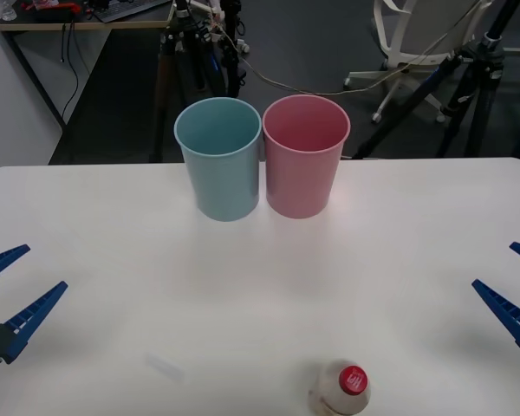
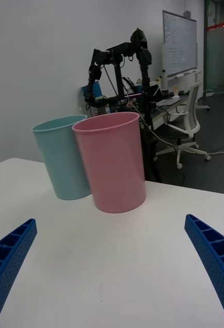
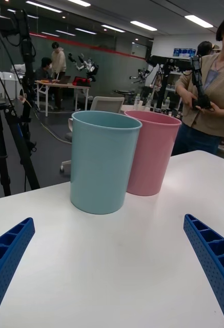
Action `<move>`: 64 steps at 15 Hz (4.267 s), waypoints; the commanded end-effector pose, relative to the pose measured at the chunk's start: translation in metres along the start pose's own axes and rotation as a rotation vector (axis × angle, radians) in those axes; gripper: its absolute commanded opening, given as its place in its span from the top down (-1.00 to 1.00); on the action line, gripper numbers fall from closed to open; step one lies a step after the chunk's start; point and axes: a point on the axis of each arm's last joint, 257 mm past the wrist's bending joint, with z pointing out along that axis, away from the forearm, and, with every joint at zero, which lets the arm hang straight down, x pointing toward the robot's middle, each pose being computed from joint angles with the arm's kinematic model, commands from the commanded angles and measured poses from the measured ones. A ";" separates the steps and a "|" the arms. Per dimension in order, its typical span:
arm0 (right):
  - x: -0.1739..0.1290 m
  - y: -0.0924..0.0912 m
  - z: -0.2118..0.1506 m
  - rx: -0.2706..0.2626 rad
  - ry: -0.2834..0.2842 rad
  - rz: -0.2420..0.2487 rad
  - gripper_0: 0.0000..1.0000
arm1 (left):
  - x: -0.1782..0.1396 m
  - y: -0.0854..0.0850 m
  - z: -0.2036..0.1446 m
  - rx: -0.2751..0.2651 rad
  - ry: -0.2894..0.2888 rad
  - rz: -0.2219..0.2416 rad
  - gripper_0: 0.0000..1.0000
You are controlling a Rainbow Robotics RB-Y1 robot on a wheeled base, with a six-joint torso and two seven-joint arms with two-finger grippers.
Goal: Grasp the object on the table and drop it into the matching bin: aluminum can to the light blue bin, PET bottle to the pink bin.
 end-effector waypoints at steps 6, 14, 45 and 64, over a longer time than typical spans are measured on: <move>0.009 -0.009 -0.012 0.030 0.016 0.006 -1.00 | 0.000 0.000 0.000 0.000 0.000 0.000 -1.00; 0.039 0.036 -0.039 -0.085 0.092 -0.120 -1.00 | 0.000 0.000 0.000 0.000 0.000 0.000 -1.00; 0.164 0.205 0.037 -0.693 -0.006 -0.270 -1.00 | 0.000 0.000 0.000 0.000 0.000 0.000 -1.00; 0.171 0.223 0.063 -0.719 0.000 -0.257 1.00 | 0.000 0.000 0.000 0.000 0.000 0.000 -1.00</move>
